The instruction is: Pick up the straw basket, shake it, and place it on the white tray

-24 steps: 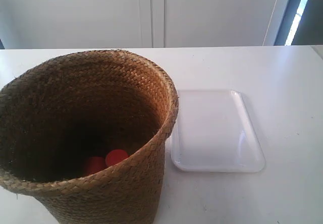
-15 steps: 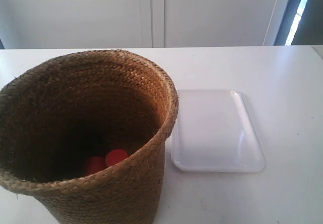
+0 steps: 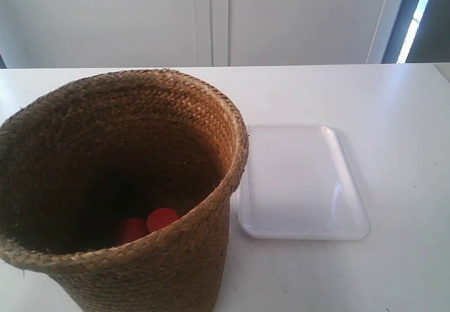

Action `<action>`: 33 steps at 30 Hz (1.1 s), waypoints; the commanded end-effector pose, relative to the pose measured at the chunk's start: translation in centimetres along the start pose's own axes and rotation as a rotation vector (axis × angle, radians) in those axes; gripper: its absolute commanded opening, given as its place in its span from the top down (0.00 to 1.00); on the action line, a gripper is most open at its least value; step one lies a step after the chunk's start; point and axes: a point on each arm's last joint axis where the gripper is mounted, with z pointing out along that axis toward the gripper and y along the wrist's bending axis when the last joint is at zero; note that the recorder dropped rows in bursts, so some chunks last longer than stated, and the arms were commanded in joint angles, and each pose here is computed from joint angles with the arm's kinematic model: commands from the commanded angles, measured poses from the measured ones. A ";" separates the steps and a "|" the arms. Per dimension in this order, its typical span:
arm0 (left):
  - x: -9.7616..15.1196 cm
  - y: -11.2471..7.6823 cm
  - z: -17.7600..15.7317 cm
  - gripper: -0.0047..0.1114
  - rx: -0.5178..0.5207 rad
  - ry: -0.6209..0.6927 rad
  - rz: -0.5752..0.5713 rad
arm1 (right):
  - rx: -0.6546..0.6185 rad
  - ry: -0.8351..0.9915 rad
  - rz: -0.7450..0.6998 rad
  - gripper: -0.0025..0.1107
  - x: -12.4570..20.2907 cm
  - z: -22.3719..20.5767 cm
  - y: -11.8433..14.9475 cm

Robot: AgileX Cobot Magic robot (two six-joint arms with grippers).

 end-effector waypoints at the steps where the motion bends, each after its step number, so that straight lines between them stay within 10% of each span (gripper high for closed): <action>1: -0.2 0.0 0.0 0.96 0.000 -0.031 0.002 | 0.009 -0.022 -0.012 0.98 -0.1 0.0 0.0; 11: -1.0 0.2 -0.1 0.96 -0.027 -0.125 0.002 | 0.014 0.069 0.001 0.98 0.8 0.0 -0.1; 21: -1.0 0.2 0.0 0.96 -0.017 -0.124 -0.099 | -0.118 -0.556 0.333 0.98 -4.7 -1.4 0.3; 33: -1.9 0.3 -0.2 0.96 0.037 -0.228 -0.581 | -0.173 -0.760 0.404 0.98 -6.2 -2.6 0.1</action>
